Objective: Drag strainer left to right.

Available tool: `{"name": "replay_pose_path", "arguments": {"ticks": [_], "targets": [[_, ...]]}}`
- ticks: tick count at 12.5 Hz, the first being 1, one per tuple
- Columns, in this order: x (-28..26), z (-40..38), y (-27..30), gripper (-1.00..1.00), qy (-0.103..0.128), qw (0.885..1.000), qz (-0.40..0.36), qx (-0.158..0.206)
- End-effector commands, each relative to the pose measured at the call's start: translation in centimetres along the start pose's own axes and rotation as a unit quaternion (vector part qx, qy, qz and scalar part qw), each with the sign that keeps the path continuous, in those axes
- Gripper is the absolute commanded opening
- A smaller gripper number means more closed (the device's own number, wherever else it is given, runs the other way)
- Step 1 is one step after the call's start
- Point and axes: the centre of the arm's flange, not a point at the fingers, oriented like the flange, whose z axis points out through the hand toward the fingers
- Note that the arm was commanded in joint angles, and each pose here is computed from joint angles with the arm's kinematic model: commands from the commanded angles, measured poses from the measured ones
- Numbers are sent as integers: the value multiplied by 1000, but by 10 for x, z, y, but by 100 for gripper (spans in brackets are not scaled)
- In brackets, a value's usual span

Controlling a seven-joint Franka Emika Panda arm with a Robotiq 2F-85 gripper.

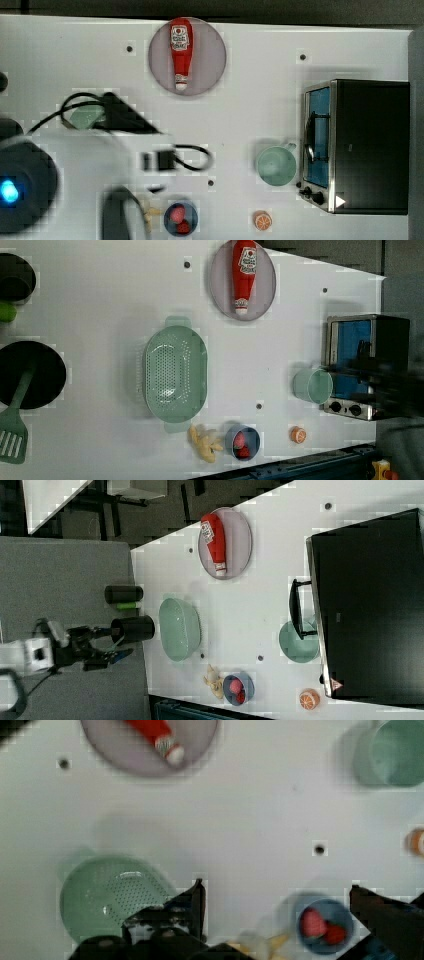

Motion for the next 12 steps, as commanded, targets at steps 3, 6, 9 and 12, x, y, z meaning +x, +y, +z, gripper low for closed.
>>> {"name": "replay_pose_path", "arguments": {"ticks": [3,6,9,12], "targets": [[-67,85,-89,100,-33,987,155,5],[-91,150,-125,100,-66,964,258,-2],[-100,214,-141,100,-66,927,368,-23],[-109,269,-153,100,-56,917,395,-18]]}}
